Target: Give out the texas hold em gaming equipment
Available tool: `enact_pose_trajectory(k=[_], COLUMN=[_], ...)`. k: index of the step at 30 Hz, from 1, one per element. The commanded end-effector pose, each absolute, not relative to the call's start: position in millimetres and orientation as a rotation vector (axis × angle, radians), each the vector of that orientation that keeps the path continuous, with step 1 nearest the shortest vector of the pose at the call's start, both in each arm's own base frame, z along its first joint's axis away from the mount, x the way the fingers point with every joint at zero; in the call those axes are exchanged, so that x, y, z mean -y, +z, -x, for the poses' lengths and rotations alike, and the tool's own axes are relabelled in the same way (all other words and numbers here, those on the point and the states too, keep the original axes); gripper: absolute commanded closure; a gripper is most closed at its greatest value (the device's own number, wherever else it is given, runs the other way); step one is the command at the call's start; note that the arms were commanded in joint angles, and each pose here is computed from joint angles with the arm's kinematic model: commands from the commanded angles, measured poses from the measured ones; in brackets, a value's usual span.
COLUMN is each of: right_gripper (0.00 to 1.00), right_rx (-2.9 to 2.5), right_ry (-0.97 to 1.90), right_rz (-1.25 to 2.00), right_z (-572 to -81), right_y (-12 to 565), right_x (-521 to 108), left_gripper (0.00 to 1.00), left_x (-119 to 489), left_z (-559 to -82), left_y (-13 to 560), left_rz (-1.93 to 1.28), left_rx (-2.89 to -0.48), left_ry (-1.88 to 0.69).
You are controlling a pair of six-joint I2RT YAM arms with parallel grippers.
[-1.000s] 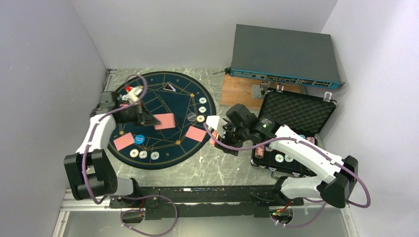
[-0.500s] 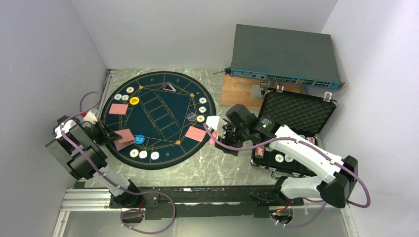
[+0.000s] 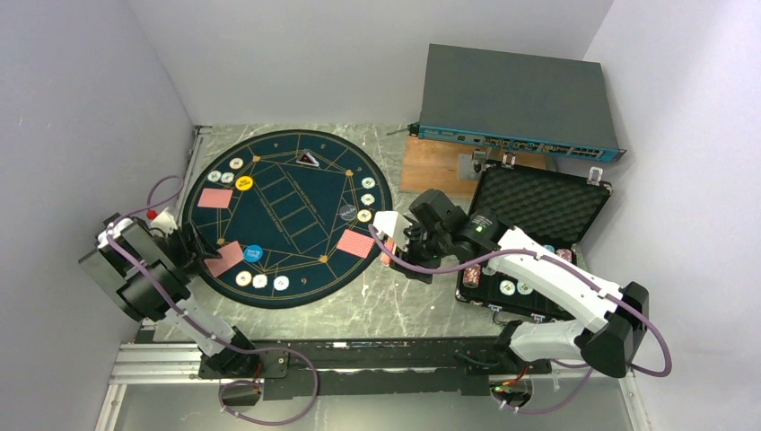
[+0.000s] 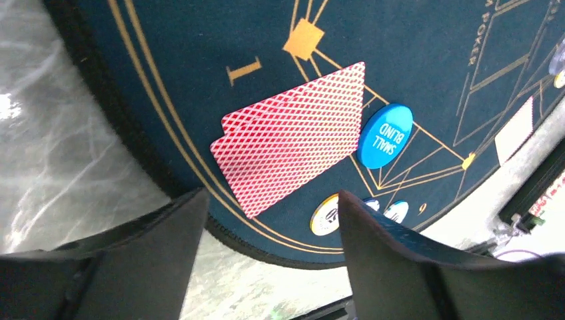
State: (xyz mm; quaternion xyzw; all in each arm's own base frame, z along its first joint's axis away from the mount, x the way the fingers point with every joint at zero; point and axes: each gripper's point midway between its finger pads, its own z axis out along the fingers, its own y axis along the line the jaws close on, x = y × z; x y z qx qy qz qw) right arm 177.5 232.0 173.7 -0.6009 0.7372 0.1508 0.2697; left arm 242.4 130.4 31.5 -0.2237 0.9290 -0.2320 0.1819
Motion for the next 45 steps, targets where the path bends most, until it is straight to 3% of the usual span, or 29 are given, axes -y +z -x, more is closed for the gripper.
enact_pose_trajectory(k=[1, 4, 8, 14, 19, 25, 37, 45], right_gripper=[1.0, 1.0, 1.0, 1.0, 1.0, 1.0, 1.0, 1.0], right_rx=[-1.902, -1.898, -1.889, -1.874, -1.856, -1.855, -1.865, -1.856], right_ry=[0.429, 0.426, 0.425, 0.446, 0.479, 0.483, 0.486, 0.477], right_rz=[1.603, 1.605, 1.604, 1.586, 1.578, 1.595, 1.596, 1.598], right_z=[-184.0, -183.8, -183.6, -184.3, -183.0, -183.9, -184.6, -186.5], right_y=[187.0, 186.8, 187.0, 190.9, 193.5, 193.4, 194.8, 197.4], right_x=[-244.8, -244.1, -243.5, -248.0, -253.2, -255.9, -257.7, -258.8], left_gripper=[0.17, 0.13, 0.05, 0.05, 0.06, 0.05, 0.04, 0.18], left_x=[-170.2, -176.7, -137.5, 1.2, 124.0, 217.3, 293.8, 317.7], left_z=[-234.6, -241.1, -268.1, -293.3, -281.9, -248.7, -208.3, -205.2], left_y=[53.5, 83.9, 129.3, 183.1, 204.6, 217.0, 234.8, 227.0], left_rz=[0.574, 0.508, 0.261, -0.036, -0.219, -0.459, -0.703, -0.792], left_rx=[-2.655, -2.58, -2.455, -2.251, -2.138, -2.103, -2.035, -2.102], left_ry=[-0.321, -0.232, -0.381, -0.961, -1.424, -1.678, -1.85, -1.815])
